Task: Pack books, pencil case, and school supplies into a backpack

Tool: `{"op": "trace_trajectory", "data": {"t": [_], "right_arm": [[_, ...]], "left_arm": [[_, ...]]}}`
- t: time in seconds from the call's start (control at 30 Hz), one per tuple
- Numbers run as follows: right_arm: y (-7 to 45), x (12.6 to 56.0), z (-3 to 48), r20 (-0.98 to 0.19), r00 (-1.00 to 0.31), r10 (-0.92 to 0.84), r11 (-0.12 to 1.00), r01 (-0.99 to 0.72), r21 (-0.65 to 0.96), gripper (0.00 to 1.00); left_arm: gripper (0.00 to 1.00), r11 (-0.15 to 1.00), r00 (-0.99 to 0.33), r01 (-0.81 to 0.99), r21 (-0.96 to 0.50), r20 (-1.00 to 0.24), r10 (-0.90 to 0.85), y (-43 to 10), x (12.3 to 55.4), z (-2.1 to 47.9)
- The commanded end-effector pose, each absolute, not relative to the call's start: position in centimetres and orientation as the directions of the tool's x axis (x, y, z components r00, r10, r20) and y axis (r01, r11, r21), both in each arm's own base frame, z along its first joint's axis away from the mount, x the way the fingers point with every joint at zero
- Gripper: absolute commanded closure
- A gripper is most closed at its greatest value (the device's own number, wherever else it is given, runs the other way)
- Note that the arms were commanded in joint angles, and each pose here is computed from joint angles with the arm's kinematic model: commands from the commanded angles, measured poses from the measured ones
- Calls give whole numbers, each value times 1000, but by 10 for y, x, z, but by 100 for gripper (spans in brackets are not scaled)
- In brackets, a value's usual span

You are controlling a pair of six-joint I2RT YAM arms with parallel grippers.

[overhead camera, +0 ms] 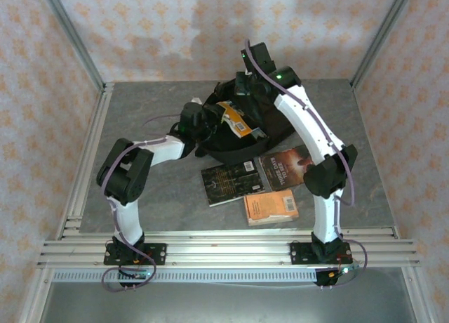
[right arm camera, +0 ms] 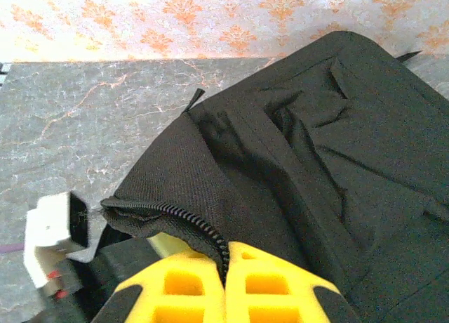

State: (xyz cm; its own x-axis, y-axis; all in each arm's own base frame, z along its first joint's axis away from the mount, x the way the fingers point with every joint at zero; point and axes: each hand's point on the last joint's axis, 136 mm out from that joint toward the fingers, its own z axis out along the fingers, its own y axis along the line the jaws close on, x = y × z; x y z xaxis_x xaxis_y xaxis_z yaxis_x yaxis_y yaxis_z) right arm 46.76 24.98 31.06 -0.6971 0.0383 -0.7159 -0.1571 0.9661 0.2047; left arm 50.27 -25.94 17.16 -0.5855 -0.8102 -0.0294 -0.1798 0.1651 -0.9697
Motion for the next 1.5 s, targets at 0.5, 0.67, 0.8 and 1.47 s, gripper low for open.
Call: {"op": "trace_trajectory", "data": {"t": [0.5, 0.67, 0.8, 1.47], "right_arm": [[246, 488, 319, -747, -623, 233, 947, -29, 320, 100], [245, 502, 308, -714, -632, 300, 924, 5, 383, 100], [268, 508, 292, -660, -686, 307, 889, -42, 456, 100], [250, 439, 262, -731, -682, 24, 990, -83, 110, 16]], "left_arm": [[34, 472, -670, -190, -861, -237, -704, -256, 494, 191], [31, 513, -666, -219, -830, -257, -700, -218, 471, 204], [31, 575, -664, -229, -785, -306, -682, -194, 438, 222], [35, 819, -724, -78, -568, -532, -439, -149, 297, 245]]}}
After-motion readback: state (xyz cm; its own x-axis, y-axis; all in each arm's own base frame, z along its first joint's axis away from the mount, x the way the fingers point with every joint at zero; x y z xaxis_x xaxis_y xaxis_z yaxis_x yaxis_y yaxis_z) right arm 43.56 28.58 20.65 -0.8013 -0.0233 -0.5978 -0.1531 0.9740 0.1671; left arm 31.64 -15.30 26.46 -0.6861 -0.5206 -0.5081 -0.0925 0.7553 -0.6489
